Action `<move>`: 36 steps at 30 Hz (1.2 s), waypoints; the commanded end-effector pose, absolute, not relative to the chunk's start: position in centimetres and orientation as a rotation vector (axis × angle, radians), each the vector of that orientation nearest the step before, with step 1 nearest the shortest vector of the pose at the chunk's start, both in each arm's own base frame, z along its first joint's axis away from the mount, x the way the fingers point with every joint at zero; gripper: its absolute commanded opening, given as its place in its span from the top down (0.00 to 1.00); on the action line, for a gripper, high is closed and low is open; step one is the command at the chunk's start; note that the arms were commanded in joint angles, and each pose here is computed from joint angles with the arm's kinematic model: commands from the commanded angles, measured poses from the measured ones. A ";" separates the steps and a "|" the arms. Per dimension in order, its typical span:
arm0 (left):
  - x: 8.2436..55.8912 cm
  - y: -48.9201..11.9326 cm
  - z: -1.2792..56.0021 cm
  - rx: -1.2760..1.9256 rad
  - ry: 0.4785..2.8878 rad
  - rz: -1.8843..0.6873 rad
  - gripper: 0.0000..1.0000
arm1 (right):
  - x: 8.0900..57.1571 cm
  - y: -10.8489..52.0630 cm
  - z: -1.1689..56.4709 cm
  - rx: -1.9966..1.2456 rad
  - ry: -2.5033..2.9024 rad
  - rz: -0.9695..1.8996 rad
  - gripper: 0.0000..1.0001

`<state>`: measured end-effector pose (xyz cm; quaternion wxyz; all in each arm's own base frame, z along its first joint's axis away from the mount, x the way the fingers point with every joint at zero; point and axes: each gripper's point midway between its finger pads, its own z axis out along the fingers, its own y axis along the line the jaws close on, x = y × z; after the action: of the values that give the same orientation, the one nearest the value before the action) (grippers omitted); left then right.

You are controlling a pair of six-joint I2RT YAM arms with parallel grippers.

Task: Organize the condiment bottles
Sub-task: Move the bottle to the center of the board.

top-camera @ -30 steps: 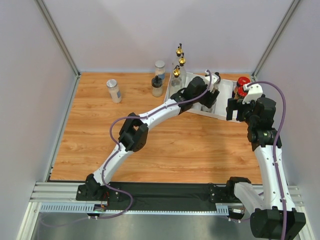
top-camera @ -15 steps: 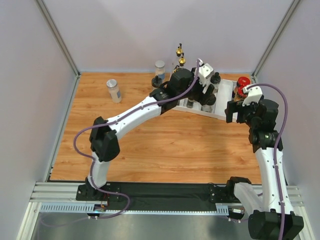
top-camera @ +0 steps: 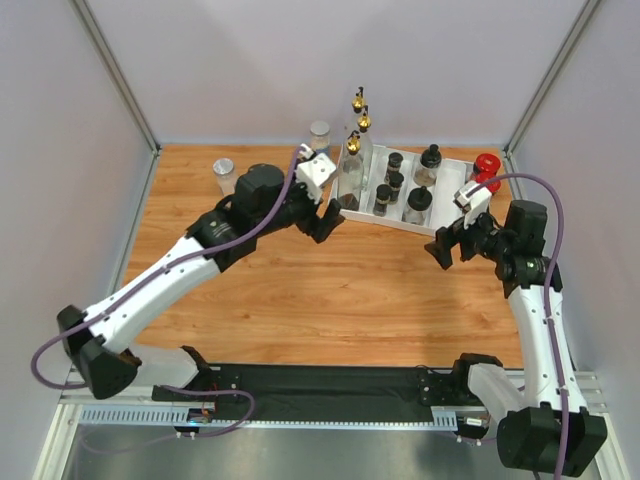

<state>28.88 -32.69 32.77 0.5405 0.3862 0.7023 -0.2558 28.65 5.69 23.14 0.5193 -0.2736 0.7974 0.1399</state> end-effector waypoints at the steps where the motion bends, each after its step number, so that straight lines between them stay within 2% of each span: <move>1: 27.5 -27.2 31.5 0.901 1.725 -0.433 0.13 | 26.6 8.5 22.1 -0.899 1.808 0.491 0.00; 8: 24.1 -19.3 28.7 0.836 1.755 -0.234 0.11 | 23.2 9.8 19.6 -1.352 1.623 0.535 0.00; 9: 23.5 -18.3 29.2 0.809 1.730 -0.233 0.11 | 23.3 9.5 19.2 -1.472 1.543 0.472 0.00; 12: 22.7 -16.5 27.4 0.781 1.740 -0.198 0.10 | 24.1 8.5 17.5 -1.559 1.593 0.483 0.02; 19: 21.8 -14.1 23.2 0.764 1.787 -0.116 0.10 | 29.8 7.2 15.6 -1.518 1.742 0.552 0.28; 24: 21.7 -13.5 22.6 0.740 1.783 -0.108 0.08 | 33.8 7.2 14.3 -1.442 1.775 0.522 0.37; 27: 21.7 -13.4 22.4 0.735 1.780 -0.101 0.07 | 35.7 7.6 13.2 -1.456 1.791 0.480 0.48; 28: 21.7 -13.4 22.3 0.737 1.783 -0.098 0.08 | 36.8 8.0 13.3 -1.458 1.775 0.452 0.55; 31: 21.8 -13.3 22.1 0.732 1.788 -0.093 0.07 | 39.2 7.9 12.8 -1.417 1.795 0.396 0.60; 36: 21.9 -13.0 22.0 0.727 1.792 -0.075 0.07 | 43.1 6.9 11.7 -1.337 1.864 0.309 0.61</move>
<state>21.49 -13.32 21.67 0.5566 0.3164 0.7670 -0.0425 38.55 7.71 10.46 0.3634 -0.5483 0.7328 0.1741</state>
